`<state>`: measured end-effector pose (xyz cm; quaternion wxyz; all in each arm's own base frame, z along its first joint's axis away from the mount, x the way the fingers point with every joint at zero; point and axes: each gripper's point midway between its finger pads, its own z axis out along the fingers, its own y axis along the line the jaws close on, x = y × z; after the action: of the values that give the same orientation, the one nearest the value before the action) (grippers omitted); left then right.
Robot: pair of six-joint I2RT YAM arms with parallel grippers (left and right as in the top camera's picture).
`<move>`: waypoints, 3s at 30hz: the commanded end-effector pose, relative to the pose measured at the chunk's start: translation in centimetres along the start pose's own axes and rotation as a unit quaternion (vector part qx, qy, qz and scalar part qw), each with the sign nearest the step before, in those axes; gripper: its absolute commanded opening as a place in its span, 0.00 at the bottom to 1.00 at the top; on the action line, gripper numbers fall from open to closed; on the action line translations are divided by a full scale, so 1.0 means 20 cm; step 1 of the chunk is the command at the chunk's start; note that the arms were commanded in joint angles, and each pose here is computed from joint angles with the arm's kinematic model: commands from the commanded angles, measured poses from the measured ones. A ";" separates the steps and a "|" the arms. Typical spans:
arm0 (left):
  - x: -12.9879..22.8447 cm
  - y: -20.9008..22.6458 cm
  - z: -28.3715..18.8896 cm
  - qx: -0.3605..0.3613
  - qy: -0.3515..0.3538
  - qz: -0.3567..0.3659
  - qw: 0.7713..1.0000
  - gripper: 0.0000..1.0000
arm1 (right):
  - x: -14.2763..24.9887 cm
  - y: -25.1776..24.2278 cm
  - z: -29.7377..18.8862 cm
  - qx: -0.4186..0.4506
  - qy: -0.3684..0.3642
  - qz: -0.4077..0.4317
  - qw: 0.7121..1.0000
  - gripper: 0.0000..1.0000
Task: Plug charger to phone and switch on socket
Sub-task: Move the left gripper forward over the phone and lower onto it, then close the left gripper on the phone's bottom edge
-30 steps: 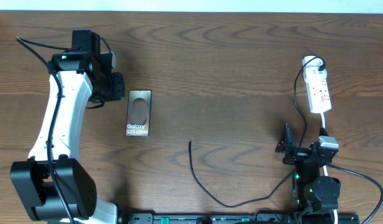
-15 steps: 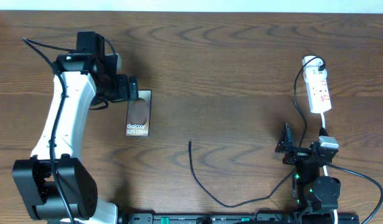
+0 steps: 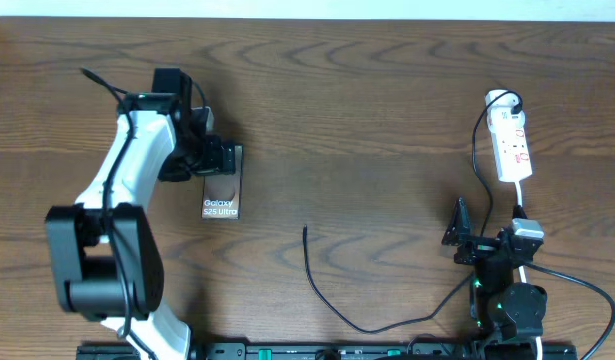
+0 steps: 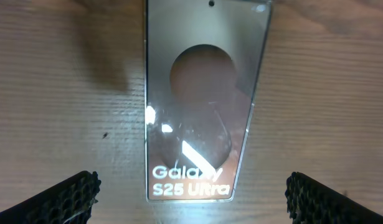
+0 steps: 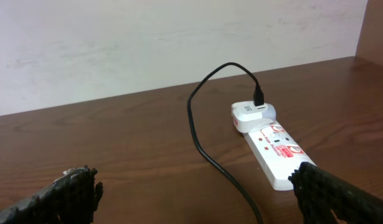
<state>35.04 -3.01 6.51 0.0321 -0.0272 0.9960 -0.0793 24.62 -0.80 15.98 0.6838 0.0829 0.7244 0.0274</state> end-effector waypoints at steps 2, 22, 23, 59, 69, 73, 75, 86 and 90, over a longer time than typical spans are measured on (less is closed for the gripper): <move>0.03 0.03 0.18 -0.043 0.043 0.019 0.998 0.98 | 0.00 -0.02 0.00 0.009 0.000 -0.007 1.000 0.99; -0.03 -0.04 0.22 -0.068 0.015 0.024 0.997 0.98 | 0.00 -0.02 0.00 0.009 0.000 -0.007 1.000 0.99; -0.03 -0.05 0.22 -0.068 0.015 0.026 0.997 0.98 | 0.00 -0.02 0.00 0.009 0.000 -0.007 1.000 0.99; 0.03 0.00 0.39 -0.074 -0.003 0.030 0.997 0.98 | 0.00 -0.02 0.00 0.009 0.000 -0.007 1.000 0.99; 0.05 0.01 0.41 -0.082 -0.001 0.029 0.996 0.98 | 0.00 -0.02 0.00 0.009 0.000 -0.007 1.000 0.99; 0.09 0.03 0.45 -0.083 0.003 0.029 0.996 0.98 | 0.00 -0.02 0.00 0.009 0.000 -0.007 1.000 0.99; 0.10 0.03 0.47 -0.083 0.004 0.029 0.996 0.98 | 0.00 -0.02 0.00 0.009 0.000 -0.007 1.000 0.99; 0.13 0.04 0.47 -0.084 0.013 0.037 0.996 0.97 | 0.00 -0.02 0.00 0.009 0.000 -0.007 1.000 0.99; 0.14 0.04 0.47 -0.084 0.022 0.053 0.995 0.98 | 0.00 -0.02 0.00 0.009 0.000 -0.007 1.000 0.99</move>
<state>35.80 -4.54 -0.46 0.0723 0.0078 0.9973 -0.0074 24.62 -0.80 15.98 0.6838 0.0829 0.7244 0.0274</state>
